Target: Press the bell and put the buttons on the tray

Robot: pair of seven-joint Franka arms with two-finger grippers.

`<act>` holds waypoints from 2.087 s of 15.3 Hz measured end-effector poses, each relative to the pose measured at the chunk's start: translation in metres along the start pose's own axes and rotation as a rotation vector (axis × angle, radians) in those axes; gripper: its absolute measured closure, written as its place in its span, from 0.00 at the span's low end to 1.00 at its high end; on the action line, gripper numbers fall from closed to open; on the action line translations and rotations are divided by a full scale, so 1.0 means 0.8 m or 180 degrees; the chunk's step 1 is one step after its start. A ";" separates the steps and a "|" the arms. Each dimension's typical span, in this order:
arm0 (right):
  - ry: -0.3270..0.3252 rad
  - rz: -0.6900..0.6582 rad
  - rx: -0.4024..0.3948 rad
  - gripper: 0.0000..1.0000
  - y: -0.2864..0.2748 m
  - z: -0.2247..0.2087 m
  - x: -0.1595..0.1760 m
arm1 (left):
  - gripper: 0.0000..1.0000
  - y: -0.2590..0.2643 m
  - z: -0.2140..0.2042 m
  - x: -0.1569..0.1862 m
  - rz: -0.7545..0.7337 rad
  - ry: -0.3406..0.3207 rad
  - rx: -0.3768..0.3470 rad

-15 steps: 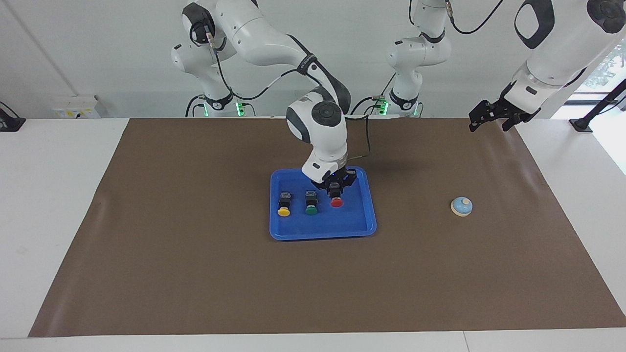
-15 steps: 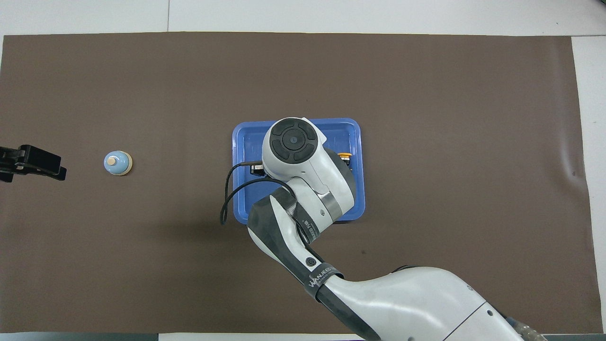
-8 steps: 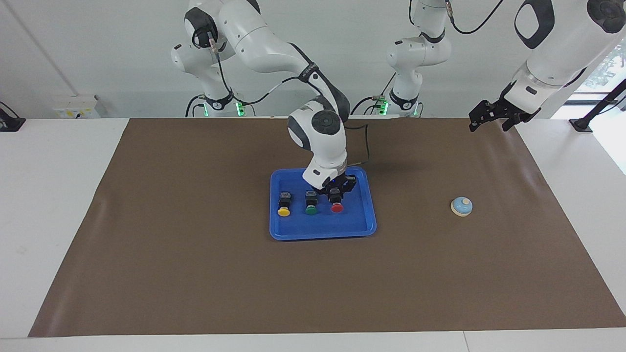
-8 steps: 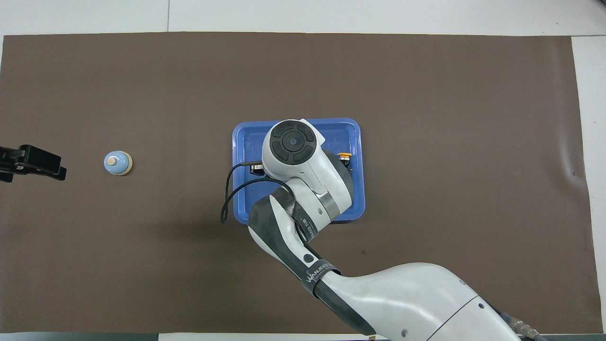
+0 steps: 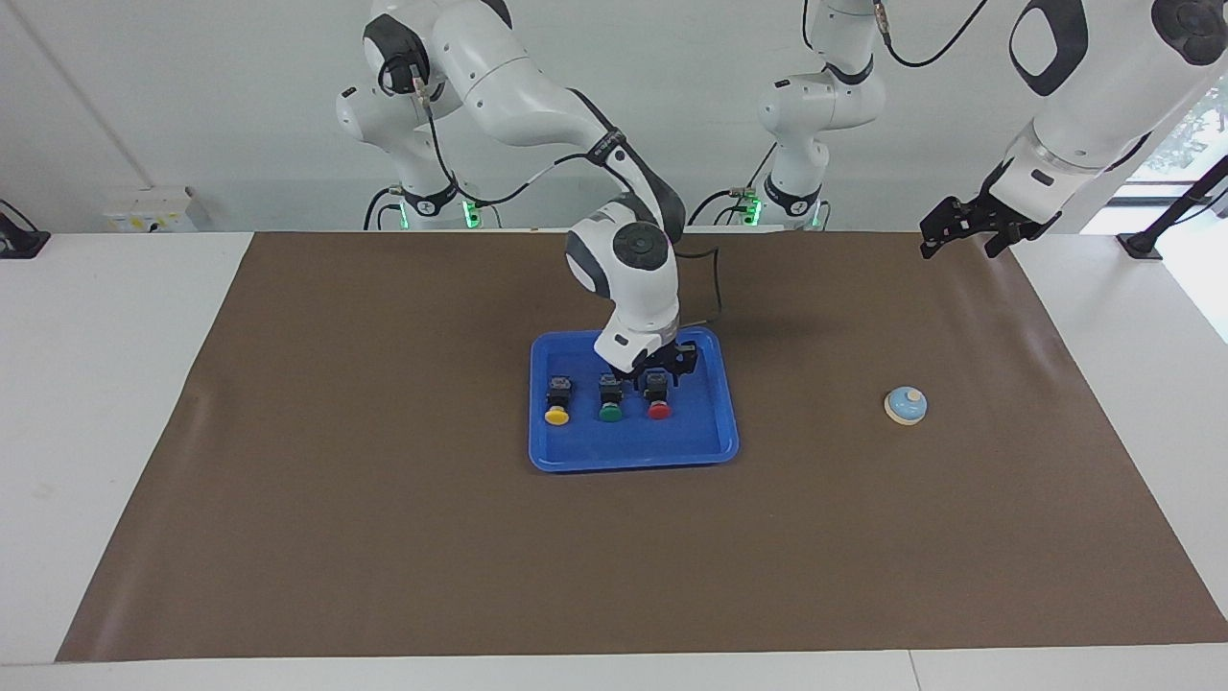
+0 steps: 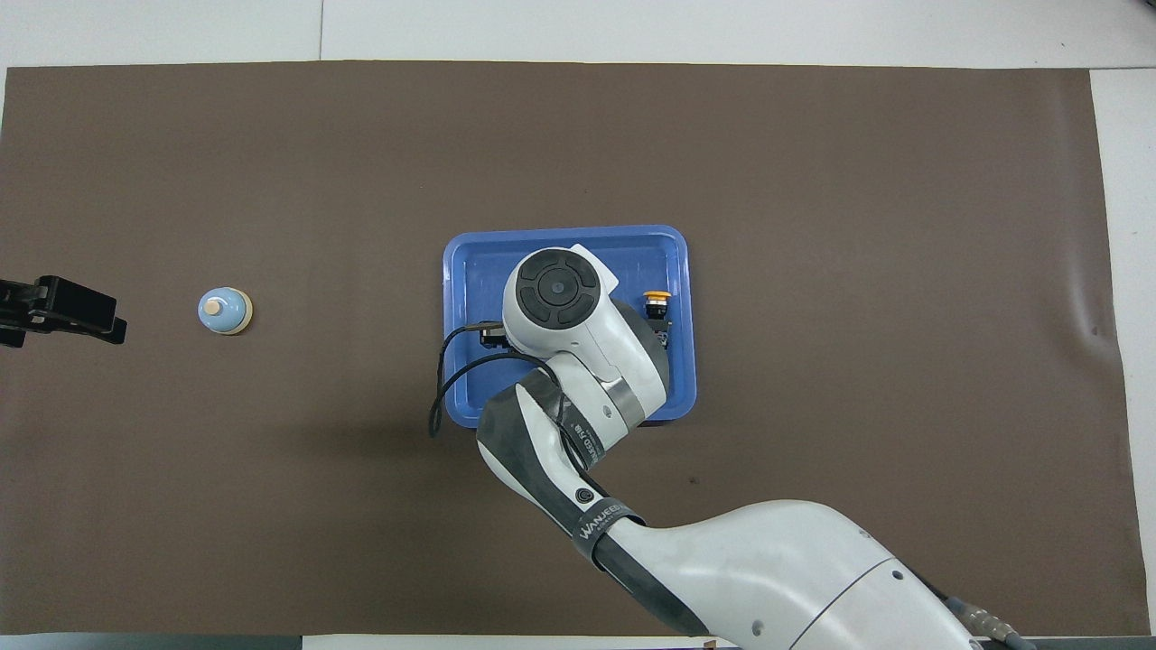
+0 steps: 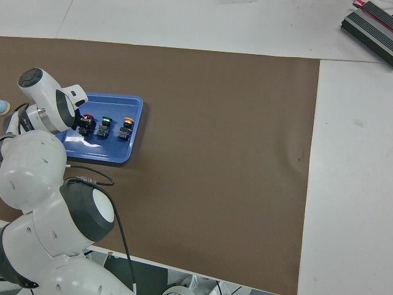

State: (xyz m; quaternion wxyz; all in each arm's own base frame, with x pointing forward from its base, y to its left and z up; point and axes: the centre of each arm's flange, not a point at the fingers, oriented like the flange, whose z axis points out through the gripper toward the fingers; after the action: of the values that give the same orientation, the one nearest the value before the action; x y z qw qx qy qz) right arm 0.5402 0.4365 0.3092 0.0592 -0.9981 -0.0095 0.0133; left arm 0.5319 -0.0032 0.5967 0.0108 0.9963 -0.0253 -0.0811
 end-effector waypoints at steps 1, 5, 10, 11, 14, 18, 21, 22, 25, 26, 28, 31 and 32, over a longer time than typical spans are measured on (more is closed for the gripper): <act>-0.0012 -0.0004 -0.0007 0.11 -0.002 -0.008 0.001 | 0.00 0.000 0.000 0.000 0.0000 0.0000 0.0000; 0.0024 0.0064 -0.0014 0.00 0.014 -0.057 0.012 | 0.00 0.000 0.000 0.000 0.0000 0.0000 0.0000; 0.0004 0.0135 -0.0178 0.00 0.118 -0.196 0.029 | 0.00 0.000 0.000 0.000 0.0000 0.0000 0.0000; -0.0034 0.0083 -0.0204 0.00 0.150 -0.229 0.027 | 0.00 0.000 0.000 0.000 0.0000 0.0000 0.0000; -0.0088 0.0038 -0.0246 0.00 0.226 -0.300 0.011 | 0.00 0.000 0.000 0.000 0.0000 0.0000 0.0000; -0.0044 -0.0029 -0.0289 0.00 0.293 -0.342 -0.015 | 0.00 0.000 0.000 0.000 0.0000 0.0000 0.0000; -0.0081 -0.0036 -0.0350 0.00 0.351 -0.371 -0.029 | 0.00 0.000 0.000 0.000 0.0000 0.0000 0.0000; -0.0082 -0.0057 -0.0373 0.00 0.375 -0.381 -0.032 | 0.00 0.000 0.000 0.000 0.0000 0.0000 0.0000; -0.0053 -0.0069 -0.0365 0.00 0.440 -0.399 -0.032 | 0.00 0.000 0.000 0.000 0.0000 0.0000 0.0000; -0.0043 -0.0021 -0.0362 0.00 0.457 -0.401 -0.031 | 0.00 0.000 0.000 0.000 0.0000 0.0000 0.0000; 0.0005 0.0086 -0.0357 0.00 0.484 -0.404 -0.028 | 0.00 0.000 0.000 0.000 0.0000 0.0000 0.0000; -0.0054 0.0154 -0.0355 0.00 0.499 -0.401 -0.030 | 0.00 0.000 0.000 0.000 0.0000 0.0000 0.0000; -0.0092 0.0166 -0.0355 0.00 0.501 -0.400 -0.032 | 0.00 0.000 0.000 0.000 0.0000 0.0000 0.0000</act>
State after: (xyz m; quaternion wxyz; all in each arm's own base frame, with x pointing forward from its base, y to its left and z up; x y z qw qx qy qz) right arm 0.5306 0.0001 0.5798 0.0030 -0.9995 0.0149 0.0287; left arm 0.5319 -0.0032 0.5967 0.0108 0.9963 -0.0253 -0.0811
